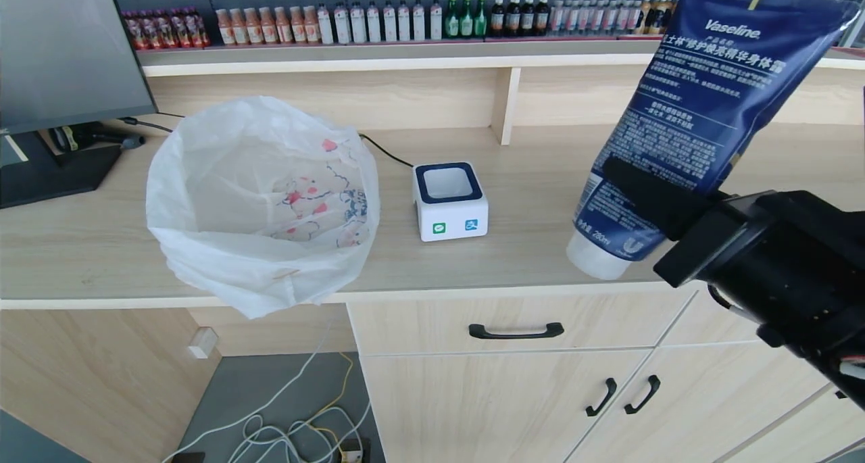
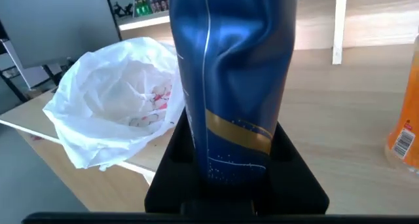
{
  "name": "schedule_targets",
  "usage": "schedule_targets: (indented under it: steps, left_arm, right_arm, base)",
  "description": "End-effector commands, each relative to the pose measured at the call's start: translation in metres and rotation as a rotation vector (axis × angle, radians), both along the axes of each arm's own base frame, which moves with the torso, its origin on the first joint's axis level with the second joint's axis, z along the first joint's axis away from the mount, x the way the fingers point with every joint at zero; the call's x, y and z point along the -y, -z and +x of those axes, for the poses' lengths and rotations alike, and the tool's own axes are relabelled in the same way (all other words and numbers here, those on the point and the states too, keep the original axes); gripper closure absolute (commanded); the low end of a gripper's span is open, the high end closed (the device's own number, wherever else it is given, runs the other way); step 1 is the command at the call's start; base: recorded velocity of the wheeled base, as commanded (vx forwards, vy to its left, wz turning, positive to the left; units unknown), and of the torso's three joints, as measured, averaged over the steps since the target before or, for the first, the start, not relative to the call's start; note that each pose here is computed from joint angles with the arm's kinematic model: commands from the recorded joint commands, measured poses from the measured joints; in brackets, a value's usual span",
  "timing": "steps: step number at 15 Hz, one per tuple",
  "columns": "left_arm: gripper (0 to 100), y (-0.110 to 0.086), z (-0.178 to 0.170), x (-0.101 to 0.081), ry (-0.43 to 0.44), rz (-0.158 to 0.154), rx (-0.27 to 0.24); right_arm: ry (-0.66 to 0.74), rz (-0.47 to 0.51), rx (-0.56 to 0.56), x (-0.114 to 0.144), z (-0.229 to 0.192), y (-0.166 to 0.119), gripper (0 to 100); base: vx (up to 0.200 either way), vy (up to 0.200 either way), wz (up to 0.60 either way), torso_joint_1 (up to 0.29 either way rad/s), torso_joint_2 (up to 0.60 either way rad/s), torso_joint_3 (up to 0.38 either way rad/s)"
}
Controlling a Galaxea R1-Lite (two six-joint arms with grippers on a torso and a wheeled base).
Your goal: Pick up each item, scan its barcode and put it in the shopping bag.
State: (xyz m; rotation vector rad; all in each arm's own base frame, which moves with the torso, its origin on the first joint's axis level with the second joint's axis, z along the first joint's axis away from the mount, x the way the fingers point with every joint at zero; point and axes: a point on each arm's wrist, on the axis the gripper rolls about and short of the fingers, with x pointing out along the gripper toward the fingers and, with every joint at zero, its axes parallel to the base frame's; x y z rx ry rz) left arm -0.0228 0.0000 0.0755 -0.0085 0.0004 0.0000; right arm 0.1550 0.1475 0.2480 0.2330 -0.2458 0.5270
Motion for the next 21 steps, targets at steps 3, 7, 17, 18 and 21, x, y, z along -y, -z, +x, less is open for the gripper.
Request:
schedule_targets:
  steps: [3,7,17,18,21]
  left_arm:
    - [0,0.0,0.0,0.0,0.0,-0.001,0.0]
    - [0,0.0,0.0,0.0,0.0,-0.001,0.0]
    - [0,0.0,0.0,0.0,0.0,-0.001,0.0]
    - [0,0.0,0.0,0.0,0.0,-0.001,0.0]
    - [0,0.0,0.0,0.0,0.002,-0.001,0.0]
  right_arm:
    - [-0.09,0.046,-0.034,0.012,-0.027,0.009,100]
    - [-0.198,0.015,-0.024,0.011,-0.029,0.011,100]
    - [-0.547,0.068,-0.167,-0.004,-0.025,0.023,100]
    - [-0.577,0.106,-0.197,-0.003,-0.028,0.022,100]
    - [-0.686,0.234,-0.309,-0.008,-0.039,0.018,100]
  base:
    - [0.0,0.0,0.0,0.0,0.0,0.0]
    - [0.0,0.0,0.0,0.0,0.0,0.0]
    - [0.0,0.0,0.0,0.0,0.0,0.0]
    - [0.0,0.0,0.0,0.0,0.0,0.0]
    - [0.0,0.0,0.0,0.0,0.0,0.0]
